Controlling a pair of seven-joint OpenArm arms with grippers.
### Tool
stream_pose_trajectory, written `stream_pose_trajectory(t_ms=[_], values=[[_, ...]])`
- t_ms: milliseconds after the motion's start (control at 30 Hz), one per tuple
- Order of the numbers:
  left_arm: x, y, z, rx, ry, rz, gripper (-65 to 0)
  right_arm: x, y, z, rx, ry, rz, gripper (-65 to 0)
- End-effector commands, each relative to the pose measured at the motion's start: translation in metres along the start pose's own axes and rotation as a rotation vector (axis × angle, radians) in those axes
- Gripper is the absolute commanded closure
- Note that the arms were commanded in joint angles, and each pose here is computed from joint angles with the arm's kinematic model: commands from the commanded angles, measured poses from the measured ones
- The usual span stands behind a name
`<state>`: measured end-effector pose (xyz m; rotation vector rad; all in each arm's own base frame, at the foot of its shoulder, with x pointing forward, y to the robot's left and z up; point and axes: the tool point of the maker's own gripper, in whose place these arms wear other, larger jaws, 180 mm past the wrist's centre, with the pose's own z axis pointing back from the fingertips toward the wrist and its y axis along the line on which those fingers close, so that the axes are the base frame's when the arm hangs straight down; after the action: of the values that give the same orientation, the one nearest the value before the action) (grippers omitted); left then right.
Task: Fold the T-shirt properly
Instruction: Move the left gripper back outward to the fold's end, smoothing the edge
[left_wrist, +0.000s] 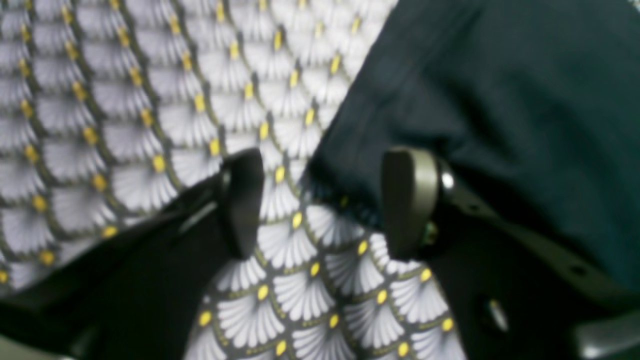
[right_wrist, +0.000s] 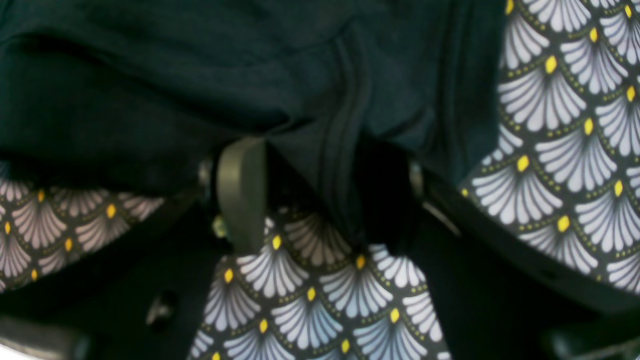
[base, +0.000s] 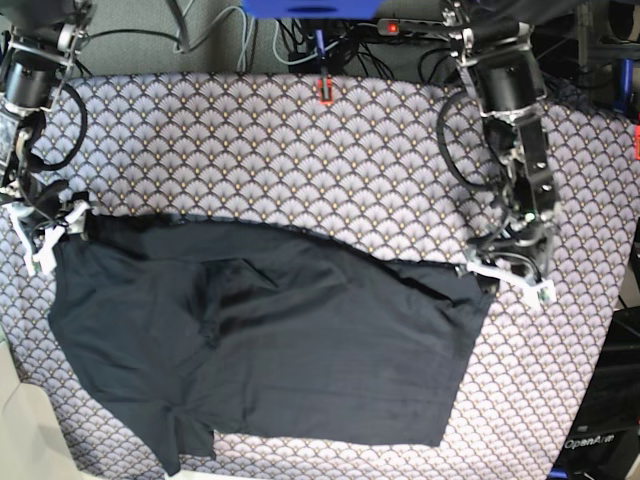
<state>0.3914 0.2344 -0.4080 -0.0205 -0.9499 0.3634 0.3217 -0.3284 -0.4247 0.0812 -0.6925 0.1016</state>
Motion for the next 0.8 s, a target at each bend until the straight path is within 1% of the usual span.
stream_pose_trajectory(t_ms=[0, 100, 233, 400, 633, 667, 700, 767], values=[[0.028, -0.007, -0.004, -0.017, -0.071, 0.001, -33.7, 0.014, -0.009, 0.006, -0.017, -0.027, 0.018, -35.6], [0.017, -0.007, -0.012, -0.016, -0.055, 0.01, -33.6, 0.014, -0.009, 0.006, -0.017, -0.027, 0.018, -35.6], [0.014, -0.009, -0.017, -0.018, -0.056, 0.015, -33.6, 0.014, -0.009, 0.006, -0.017, -0.027, 0.018, -35.6], [0.018, -0.014, -0.021, -0.026, -0.058, 0.024, -33.6, 0.014, -0.009, 0.006, -0.017, -0.027, 0.018, -35.6], [0.015, -0.022, -0.032, -0.038, -0.026, 0.042, -33.3, 0.014, -0.009, 0.006, -0.017, -0.027, 0.018, -35.6], [0.015, -0.022, -0.032, -0.039, -0.025, 0.042, -32.6, 0.014, -0.009, 0.006, -0.017, -0.027, 0.018, -35.6], [0.014, -0.023, -0.032, -0.04, -0.024, 0.043, -30.6, 0.014, -0.009, 0.006, -0.017, -0.027, 0.018, -35.6], [0.014, -0.023, -0.032, -0.04, -0.024, 0.043, -20.9, 0.014, -0.009, 0.006, -0.017, -0.027, 0.018, -35.6]])
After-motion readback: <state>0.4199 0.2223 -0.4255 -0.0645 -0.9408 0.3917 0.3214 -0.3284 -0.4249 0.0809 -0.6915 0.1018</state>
